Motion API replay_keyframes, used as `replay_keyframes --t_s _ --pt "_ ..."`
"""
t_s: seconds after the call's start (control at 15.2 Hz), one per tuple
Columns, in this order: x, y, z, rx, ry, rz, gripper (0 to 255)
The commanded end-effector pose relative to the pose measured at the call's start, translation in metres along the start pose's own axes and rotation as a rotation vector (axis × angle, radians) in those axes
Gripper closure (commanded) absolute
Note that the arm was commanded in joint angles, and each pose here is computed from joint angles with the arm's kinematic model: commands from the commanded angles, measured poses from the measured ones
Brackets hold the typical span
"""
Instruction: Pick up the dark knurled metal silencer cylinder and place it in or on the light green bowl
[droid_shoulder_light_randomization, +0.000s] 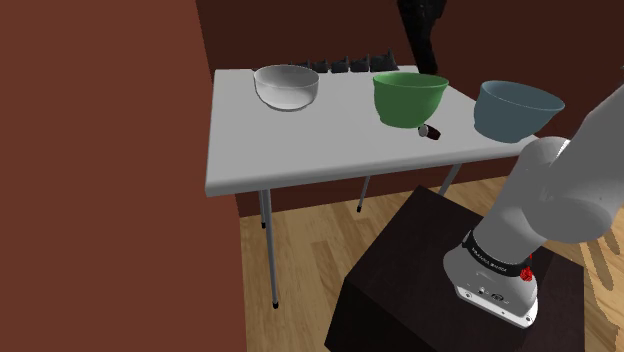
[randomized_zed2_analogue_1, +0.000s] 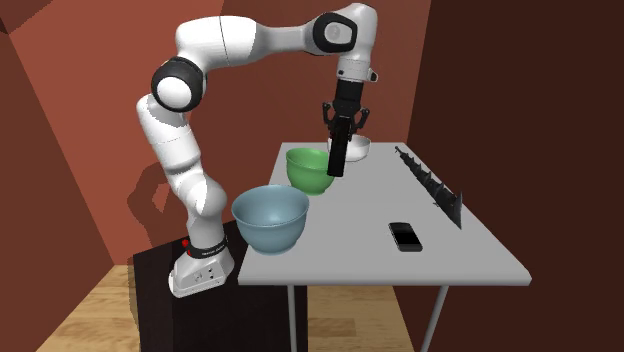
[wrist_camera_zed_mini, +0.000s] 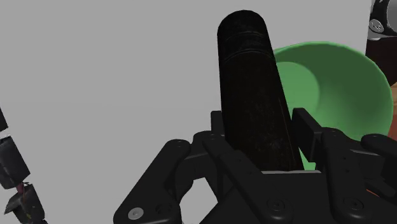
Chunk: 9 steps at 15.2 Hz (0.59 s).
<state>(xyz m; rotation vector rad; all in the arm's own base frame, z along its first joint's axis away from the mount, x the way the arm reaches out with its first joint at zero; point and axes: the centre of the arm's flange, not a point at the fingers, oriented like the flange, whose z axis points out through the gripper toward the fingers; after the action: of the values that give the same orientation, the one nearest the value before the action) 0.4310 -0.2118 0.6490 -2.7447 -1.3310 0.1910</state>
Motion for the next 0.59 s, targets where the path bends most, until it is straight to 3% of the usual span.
replay_keyframes --t_s 0.0,0.33,0.53 --pt "0.019 -0.02 -0.001 -0.001 -0.001 0.002 255" --pt "0.068 -0.065 0.0 -0.001 -0.001 0.002 255" --pt "0.073 -0.067 0.01 -0.001 -0.001 0.002 255"
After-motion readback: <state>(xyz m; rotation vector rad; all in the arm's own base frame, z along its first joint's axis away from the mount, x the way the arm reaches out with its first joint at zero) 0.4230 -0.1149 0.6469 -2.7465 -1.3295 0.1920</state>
